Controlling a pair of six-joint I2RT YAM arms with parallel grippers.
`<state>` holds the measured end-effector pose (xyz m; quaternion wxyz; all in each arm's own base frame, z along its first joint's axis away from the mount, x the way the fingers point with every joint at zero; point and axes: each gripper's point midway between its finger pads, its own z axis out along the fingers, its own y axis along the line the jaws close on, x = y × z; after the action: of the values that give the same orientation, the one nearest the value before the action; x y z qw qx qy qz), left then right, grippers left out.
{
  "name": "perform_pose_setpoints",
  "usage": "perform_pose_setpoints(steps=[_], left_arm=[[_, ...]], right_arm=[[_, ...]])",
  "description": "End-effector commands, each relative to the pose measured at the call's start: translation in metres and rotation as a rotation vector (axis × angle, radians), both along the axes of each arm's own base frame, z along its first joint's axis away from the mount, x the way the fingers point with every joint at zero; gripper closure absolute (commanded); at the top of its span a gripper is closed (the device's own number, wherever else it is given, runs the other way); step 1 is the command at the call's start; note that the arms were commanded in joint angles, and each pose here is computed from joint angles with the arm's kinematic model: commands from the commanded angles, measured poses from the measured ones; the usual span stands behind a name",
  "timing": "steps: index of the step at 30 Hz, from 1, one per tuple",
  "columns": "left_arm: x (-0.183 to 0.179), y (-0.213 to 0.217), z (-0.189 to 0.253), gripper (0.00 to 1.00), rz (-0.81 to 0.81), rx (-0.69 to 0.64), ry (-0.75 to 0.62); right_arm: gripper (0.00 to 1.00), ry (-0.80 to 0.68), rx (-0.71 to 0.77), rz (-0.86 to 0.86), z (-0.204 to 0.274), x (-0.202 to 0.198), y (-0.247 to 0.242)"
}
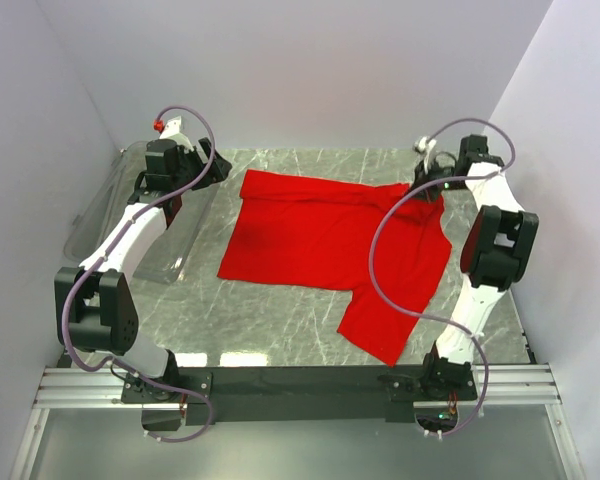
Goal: Fold and stack the t-shirts
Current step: Fold the tshirt
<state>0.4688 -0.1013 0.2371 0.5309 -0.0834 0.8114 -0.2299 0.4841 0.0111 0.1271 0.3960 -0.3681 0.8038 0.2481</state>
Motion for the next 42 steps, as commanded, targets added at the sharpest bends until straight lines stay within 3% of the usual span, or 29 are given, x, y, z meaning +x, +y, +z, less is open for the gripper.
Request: perform_pose_setpoints(steps=[1,5,14,17,19,23,26,28,29,32,36,39,42], left_arm=[[0.003,-0.005,0.025,0.18,-0.018,-0.026,-0.065],[0.002,-0.005,0.027,0.18,-0.018,-0.032,-0.071],[-0.002,-0.006,0.021,0.18,-0.020,-0.040,-0.064],[-0.003,-0.005,0.020,0.18,-0.019,-0.038,-0.063],[-0.004,-0.004,0.019,0.18,-0.019,-0.033,-0.060],[-0.008,-0.003,0.021,0.18,-0.017,-0.028,-0.065],[-0.011,-0.003,0.020,0.18,-0.014,-0.028,-0.066],[-0.012,-0.003,0.019,0.18,-0.013,-0.031,-0.063],[-0.012,-0.003,0.020,0.17,-0.013,-0.031,-0.068],[-0.013,-0.003,0.021,0.18,-0.012,-0.034,-0.069],[-0.014,-0.002,0.023,0.18,-0.012,-0.035,-0.073],[-0.016,-0.003,0.022,0.18,-0.014,-0.034,-0.072],[-0.017,-0.002,0.019,0.18,-0.014,-0.034,-0.066]], right_arm=[[1.00,-0.137,-0.102,0.310,0.007,-0.057,0.014],[1.00,-0.179,-0.188,0.475,-0.011,-0.096,0.018],[1.00,-0.174,-0.320,0.632,-0.053,-0.146,0.024],[0.67,-0.174,-0.355,0.635,-0.059,-0.148,0.021],[0.62,-0.170,-0.340,0.600,-0.053,-0.144,0.020],[0.33,-0.159,-0.224,0.490,-0.019,-0.131,0.016],[0.32,-0.135,-0.149,0.328,0.004,-0.101,0.005],[0.32,0.007,-0.061,0.117,0.012,-0.081,0.003],[0.34,0.099,-0.021,-0.024,0.008,-0.068,0.001],[0.33,0.199,-0.002,-0.132,-0.001,-0.056,0.013],[0.32,0.441,-0.032,-0.396,-0.041,-0.058,0.016],[0.30,0.495,-0.020,-0.549,-0.057,-0.052,0.013],[0.27,0.428,-0.029,-0.731,-0.057,-0.033,-0.002]])
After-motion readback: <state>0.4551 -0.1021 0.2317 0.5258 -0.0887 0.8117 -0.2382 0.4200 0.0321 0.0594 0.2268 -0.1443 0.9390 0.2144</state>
